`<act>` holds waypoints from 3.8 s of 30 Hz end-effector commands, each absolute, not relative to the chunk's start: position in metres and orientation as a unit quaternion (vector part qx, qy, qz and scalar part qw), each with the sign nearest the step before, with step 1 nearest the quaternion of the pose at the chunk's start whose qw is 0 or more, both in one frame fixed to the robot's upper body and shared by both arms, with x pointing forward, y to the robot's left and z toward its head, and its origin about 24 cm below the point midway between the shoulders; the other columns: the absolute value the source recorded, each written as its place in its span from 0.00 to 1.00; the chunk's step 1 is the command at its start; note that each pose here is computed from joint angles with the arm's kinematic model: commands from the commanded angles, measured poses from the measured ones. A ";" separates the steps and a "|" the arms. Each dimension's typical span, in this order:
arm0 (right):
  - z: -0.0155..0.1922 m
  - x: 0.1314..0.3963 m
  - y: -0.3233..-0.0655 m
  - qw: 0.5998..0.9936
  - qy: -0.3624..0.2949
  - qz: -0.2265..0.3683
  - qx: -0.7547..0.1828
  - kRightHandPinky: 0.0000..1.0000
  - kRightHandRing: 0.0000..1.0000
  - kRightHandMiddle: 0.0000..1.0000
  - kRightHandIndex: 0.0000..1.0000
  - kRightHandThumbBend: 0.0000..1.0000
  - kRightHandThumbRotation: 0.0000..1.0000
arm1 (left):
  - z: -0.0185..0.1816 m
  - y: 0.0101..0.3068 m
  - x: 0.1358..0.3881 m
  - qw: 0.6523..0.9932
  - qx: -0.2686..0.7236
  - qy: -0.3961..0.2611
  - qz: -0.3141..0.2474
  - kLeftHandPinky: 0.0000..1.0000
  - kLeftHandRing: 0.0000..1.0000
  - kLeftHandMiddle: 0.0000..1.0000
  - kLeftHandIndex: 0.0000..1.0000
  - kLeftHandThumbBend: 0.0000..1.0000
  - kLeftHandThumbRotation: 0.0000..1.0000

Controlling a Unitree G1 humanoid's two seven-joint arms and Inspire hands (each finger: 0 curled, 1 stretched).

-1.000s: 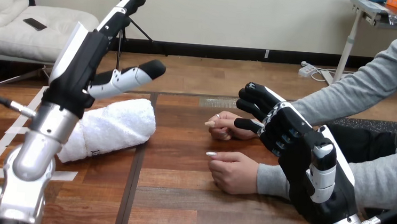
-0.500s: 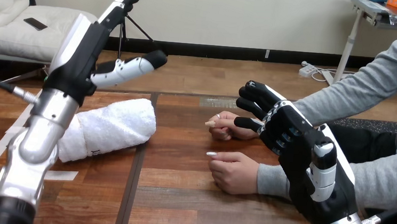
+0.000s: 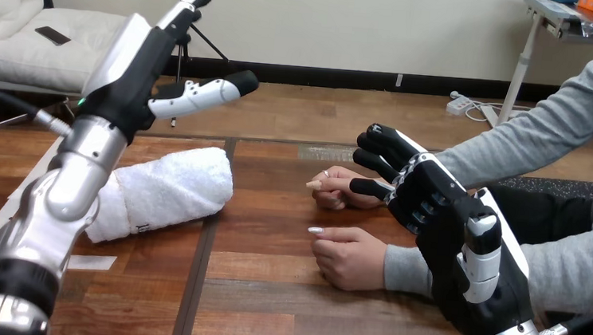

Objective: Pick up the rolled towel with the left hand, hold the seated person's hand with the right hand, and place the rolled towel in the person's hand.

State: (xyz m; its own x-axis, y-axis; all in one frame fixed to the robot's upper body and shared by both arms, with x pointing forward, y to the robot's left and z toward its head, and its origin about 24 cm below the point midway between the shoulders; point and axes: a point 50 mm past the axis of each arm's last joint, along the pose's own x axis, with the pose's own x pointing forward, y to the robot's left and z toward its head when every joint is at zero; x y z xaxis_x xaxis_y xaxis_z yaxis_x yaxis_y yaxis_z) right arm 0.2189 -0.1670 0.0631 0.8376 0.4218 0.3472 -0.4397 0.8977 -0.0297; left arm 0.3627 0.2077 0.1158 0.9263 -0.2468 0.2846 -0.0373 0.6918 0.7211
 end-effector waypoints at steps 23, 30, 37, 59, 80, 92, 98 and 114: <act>0.086 0.234 -0.166 0.944 -0.238 0.227 0.018 0.79 0.88 0.89 0.86 1.00 1.00 | 0.146 0.200 0.400 0.841 0.525 -0.124 -0.039 0.91 0.94 0.95 0.93 0.96 0.76; 0.087 0.234 -0.167 0.944 -0.238 0.228 0.021 0.79 0.88 0.88 0.86 1.00 1.00 | 0.143 0.197 0.404 0.829 0.549 -0.101 -0.041 0.91 0.93 0.95 0.92 0.93 0.74; 0.087 0.234 -0.168 0.943 -0.242 0.229 0.018 0.79 0.88 0.88 0.86 1.00 1.00 | 0.140 0.194 0.406 0.820 0.565 -0.076 -0.043 0.90 0.93 0.94 0.91 0.93 0.73; 0.089 0.231 -0.169 0.942 -0.244 0.230 0.019 0.78 0.88 0.88 0.86 1.00 1.00 | 0.124 0.190 0.410 0.792 0.608 0.011 -0.050 0.90 0.94 0.96 0.93 0.91 0.73; 0.089 0.228 -0.170 0.943 -0.245 0.226 0.019 0.76 0.87 0.87 0.85 1.00 1.00 | 0.108 0.194 0.407 0.768 0.633 0.083 -0.052 0.92 0.97 0.98 0.97 0.96 0.82; 0.090 0.227 -0.170 0.943 -0.245 0.226 0.021 0.76 0.88 0.88 0.85 1.00 1.00 | 0.096 0.195 0.403 0.757 0.640 0.117 -0.061 0.96 0.99 0.99 0.98 0.93 0.80; 0.090 0.227 -0.169 0.942 -0.247 0.226 0.019 0.76 0.88 0.88 0.85 1.00 1.00 | 0.088 0.196 0.401 0.749 0.645 0.134 -0.064 0.98 1.00 1.00 1.00 0.94 0.81; 0.091 0.225 -0.170 0.940 -0.252 0.230 0.021 0.76 0.88 0.88 0.86 1.00 1.00 | 0.069 0.197 0.392 0.730 0.657 0.168 -0.079 1.00 1.00 1.00 1.00 0.96 0.82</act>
